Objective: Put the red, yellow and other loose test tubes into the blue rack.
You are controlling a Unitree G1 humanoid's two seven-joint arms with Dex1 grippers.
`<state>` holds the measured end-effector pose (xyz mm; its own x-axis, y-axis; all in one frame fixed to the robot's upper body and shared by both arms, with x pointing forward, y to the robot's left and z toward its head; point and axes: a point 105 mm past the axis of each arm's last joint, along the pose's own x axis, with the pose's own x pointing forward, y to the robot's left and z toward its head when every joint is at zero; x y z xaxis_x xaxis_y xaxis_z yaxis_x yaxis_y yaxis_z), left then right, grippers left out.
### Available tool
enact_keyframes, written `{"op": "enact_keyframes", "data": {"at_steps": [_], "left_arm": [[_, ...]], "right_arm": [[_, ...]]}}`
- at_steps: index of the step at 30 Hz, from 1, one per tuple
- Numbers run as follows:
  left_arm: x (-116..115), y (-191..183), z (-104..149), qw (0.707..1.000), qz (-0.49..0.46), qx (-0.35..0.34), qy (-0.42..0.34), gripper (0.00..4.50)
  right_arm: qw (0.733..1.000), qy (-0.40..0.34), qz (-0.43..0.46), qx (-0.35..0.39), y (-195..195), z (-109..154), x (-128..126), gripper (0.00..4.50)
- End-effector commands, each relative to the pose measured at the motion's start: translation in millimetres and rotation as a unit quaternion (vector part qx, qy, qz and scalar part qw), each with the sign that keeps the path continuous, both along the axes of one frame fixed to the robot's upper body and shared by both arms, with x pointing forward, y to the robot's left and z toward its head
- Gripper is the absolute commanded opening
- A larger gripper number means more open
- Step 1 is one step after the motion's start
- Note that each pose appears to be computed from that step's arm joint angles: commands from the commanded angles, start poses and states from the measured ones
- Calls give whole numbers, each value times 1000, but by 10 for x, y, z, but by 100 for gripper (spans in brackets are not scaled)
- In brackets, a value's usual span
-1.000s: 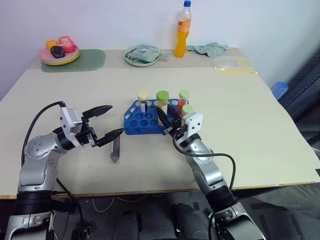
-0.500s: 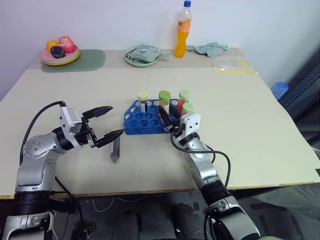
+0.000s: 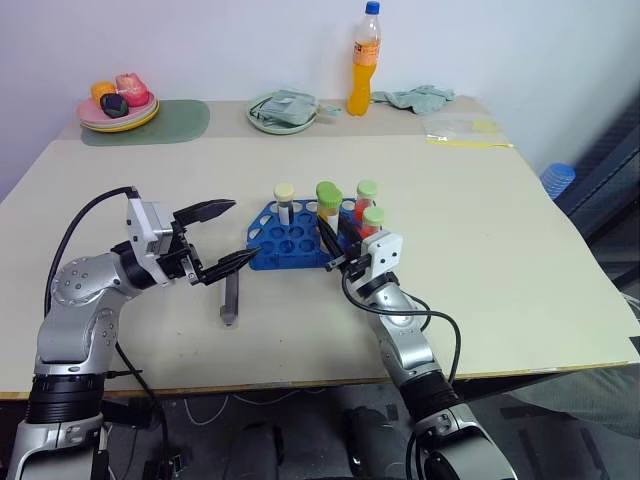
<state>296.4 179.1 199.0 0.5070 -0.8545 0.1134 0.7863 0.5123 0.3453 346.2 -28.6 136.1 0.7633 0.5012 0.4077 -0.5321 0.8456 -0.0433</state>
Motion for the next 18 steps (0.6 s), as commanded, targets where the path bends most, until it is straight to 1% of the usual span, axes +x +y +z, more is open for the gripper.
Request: {"op": "enact_keyframes", "data": {"at_steps": [1, 9, 13, 18], "left_arm": [[-35, -37, 113, 1000, -7, 0, -17, 450], [-98, 42, 66, 1000, -7, -3, 14, 450], [-156, 81, -1, 999, -12, -11, 48, 450], [-164, 111, -40, 998, -10, -13, 54, 450]], "right_arm": [[1000, -28, 7, 9, 64, 156, -40, 74], [1000, -31, 2, -3, 51, 130, 2, 74], [999, -32, -5, -6, 11, 130, 28, 74], [999, -33, -15, -11, -51, 140, 103, 74]]}}
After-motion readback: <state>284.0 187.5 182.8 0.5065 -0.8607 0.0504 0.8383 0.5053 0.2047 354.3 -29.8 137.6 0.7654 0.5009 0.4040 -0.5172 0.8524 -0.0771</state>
